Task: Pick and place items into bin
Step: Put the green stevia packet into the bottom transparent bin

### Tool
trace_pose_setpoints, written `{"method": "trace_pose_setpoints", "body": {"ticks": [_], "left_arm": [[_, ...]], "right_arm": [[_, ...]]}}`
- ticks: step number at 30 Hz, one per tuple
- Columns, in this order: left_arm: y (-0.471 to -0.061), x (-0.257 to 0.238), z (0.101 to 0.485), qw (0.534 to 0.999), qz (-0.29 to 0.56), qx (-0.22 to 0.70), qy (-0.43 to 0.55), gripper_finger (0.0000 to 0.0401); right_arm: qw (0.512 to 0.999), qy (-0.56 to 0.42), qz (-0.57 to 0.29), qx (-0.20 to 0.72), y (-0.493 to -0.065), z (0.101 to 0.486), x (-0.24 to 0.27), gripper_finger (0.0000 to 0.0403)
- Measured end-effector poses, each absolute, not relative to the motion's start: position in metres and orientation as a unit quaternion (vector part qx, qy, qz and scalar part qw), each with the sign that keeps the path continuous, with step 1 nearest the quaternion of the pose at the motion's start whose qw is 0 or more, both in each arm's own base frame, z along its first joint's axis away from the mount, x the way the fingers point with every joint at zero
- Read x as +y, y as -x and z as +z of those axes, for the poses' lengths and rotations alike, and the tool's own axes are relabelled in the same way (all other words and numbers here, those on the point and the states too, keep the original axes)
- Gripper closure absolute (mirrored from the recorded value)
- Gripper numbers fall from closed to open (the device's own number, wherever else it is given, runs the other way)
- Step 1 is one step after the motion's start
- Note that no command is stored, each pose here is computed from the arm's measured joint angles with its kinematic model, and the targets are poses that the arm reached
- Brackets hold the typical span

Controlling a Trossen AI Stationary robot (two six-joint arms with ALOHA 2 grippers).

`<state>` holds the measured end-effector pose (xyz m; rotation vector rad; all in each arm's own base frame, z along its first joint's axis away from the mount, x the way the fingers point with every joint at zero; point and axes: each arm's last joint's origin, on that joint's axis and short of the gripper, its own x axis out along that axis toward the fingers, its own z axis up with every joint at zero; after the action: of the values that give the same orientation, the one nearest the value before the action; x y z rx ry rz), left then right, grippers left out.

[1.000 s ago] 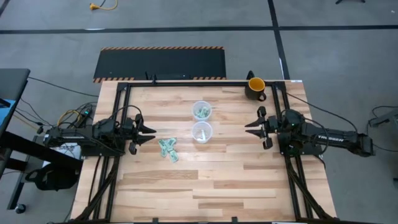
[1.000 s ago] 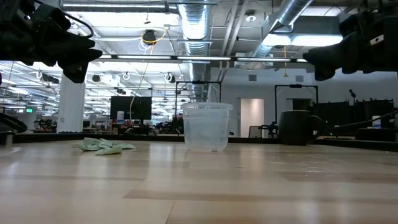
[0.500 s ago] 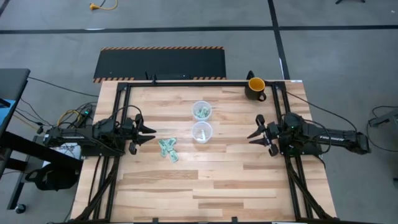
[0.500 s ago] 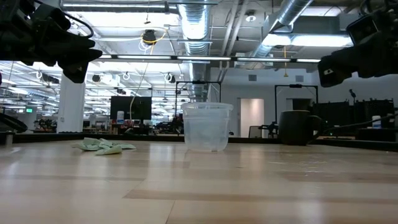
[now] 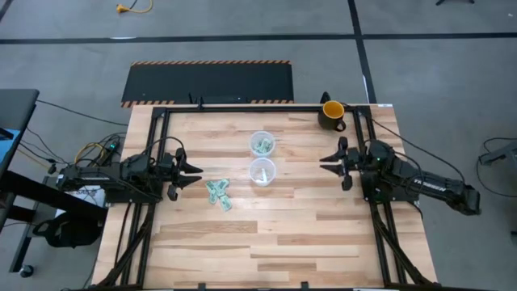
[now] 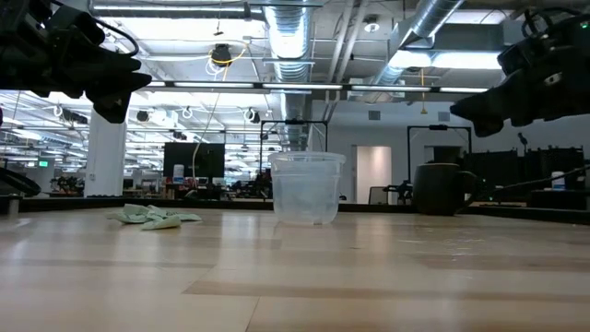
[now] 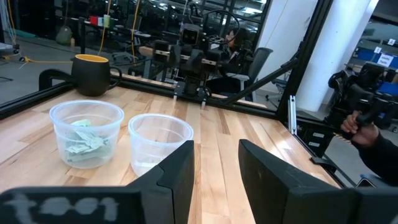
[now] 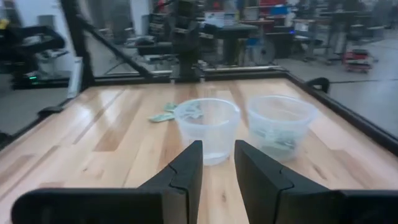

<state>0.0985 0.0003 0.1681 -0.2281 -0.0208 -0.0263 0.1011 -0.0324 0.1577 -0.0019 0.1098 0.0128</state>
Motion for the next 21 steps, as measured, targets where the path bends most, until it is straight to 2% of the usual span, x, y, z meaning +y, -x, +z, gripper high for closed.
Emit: {"method": "trace_pose_setpoints", "body": {"ticks": [9,21], "left_arm": [[-0.098,0.0,0.168,0.993,-0.013,-0.01,0.114,0.0287],[-0.098,0.0,0.168,0.993,-0.013,-0.011,0.114,0.0287]], "right_arm": [[0.993,-0.003,0.105,0.055,-0.104,0.158,-0.017,0.0316],[0.988,0.004,0.141,0.055,-0.106,0.158,-0.009,0.0316]]}}
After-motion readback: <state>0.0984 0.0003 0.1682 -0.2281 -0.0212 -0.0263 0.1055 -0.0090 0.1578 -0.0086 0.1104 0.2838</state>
